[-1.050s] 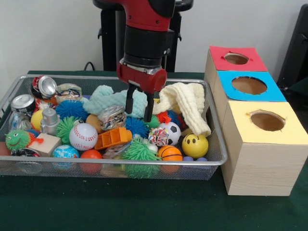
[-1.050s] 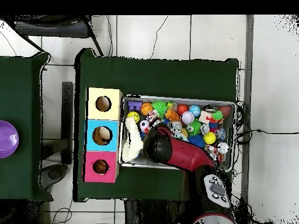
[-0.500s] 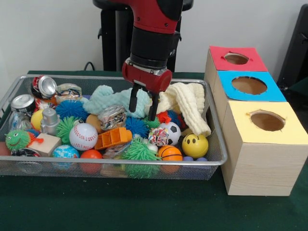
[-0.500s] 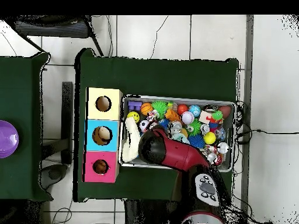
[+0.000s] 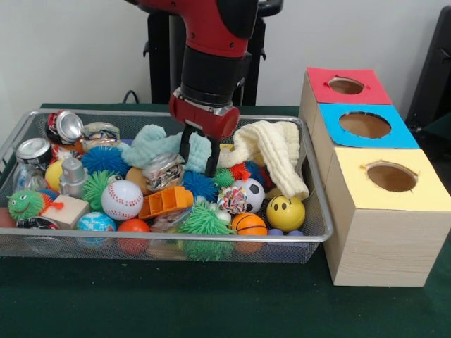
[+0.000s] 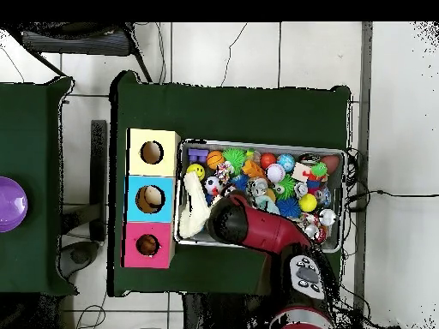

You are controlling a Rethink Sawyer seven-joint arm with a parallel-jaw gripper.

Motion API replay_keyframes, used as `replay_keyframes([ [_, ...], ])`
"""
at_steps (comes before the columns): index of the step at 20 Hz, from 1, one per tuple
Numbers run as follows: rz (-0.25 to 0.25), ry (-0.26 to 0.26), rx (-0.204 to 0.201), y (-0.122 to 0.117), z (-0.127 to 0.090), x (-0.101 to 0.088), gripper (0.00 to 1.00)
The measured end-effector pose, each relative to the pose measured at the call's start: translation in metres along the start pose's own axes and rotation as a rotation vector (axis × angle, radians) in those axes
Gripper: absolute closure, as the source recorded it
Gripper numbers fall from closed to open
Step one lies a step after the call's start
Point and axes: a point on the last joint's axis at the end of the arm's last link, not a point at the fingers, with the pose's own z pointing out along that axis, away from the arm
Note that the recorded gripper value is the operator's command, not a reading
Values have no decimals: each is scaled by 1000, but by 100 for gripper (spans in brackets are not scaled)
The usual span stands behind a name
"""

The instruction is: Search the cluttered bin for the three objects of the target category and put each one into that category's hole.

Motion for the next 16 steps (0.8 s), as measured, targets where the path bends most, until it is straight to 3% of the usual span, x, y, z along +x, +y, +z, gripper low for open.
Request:
replay_keyframes([
  [16,-12,65,40,-33,34,24,0],
])
